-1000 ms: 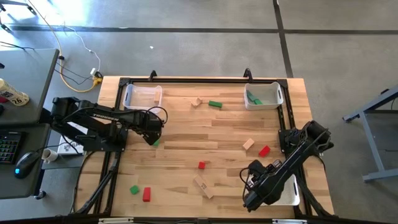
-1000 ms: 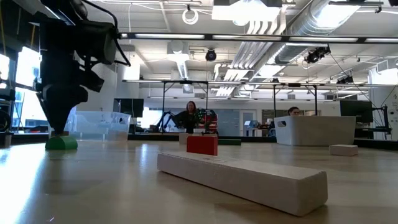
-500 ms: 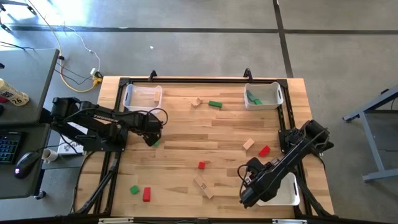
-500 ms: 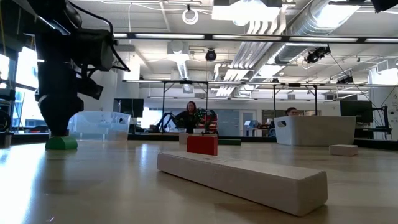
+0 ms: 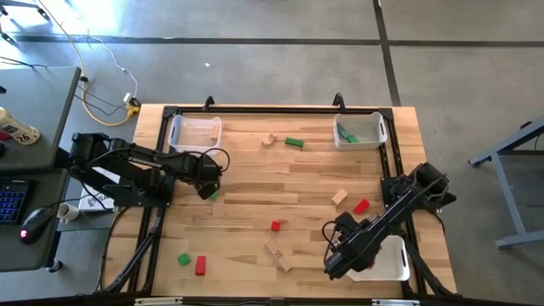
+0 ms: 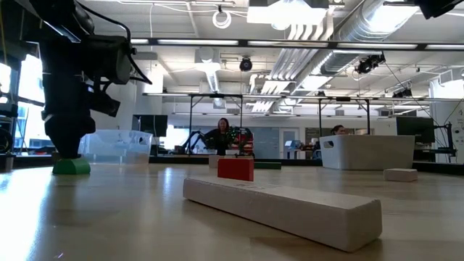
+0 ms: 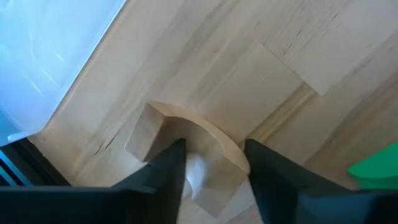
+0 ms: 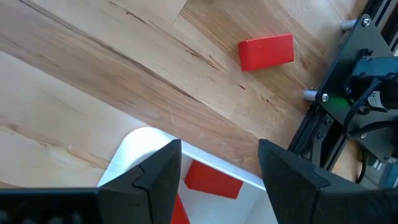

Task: Sort & place blocks by color
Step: Put the brown block into the transparent bin, then put the green block into the gray bin

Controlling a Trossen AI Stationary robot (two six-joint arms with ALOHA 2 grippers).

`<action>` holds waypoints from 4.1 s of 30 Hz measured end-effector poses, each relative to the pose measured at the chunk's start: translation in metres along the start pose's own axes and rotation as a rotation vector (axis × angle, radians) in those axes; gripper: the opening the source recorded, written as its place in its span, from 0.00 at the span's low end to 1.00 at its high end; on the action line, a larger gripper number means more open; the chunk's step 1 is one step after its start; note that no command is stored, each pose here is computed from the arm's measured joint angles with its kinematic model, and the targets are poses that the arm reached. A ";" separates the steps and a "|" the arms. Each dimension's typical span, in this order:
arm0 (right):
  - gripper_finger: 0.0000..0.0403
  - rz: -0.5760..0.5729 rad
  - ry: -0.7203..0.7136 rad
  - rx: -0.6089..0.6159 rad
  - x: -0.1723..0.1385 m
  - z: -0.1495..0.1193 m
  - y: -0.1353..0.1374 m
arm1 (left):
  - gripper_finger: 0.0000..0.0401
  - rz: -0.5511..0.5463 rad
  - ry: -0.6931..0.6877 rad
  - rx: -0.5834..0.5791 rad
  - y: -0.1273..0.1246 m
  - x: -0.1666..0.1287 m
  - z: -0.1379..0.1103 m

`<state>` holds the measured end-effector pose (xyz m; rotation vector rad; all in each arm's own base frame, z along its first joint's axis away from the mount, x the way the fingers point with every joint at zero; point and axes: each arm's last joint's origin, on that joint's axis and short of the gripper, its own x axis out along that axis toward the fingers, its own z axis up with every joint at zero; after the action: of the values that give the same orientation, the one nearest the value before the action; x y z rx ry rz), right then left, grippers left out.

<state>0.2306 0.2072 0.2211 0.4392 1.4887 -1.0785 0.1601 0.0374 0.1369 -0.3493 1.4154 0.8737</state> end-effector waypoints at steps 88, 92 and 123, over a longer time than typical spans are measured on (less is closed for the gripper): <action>0.49 0.219 -0.107 -0.342 0.037 0.298 -0.061 | 0.14 -0.169 -0.023 -0.394 0.135 -0.020 0.083; 0.49 0.302 -0.165 -0.372 0.043 0.321 -0.071 | 0.18 -0.170 -0.021 -0.408 0.135 -0.020 0.083; 0.58 0.535 -0.435 -0.387 0.068 0.399 -0.135 | 0.40 -0.178 -0.019 -0.436 0.134 -0.020 0.083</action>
<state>0.3369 -0.2046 0.2534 0.2796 1.0672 -0.4102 0.1258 0.1758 0.2074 -0.7833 1.1478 1.0315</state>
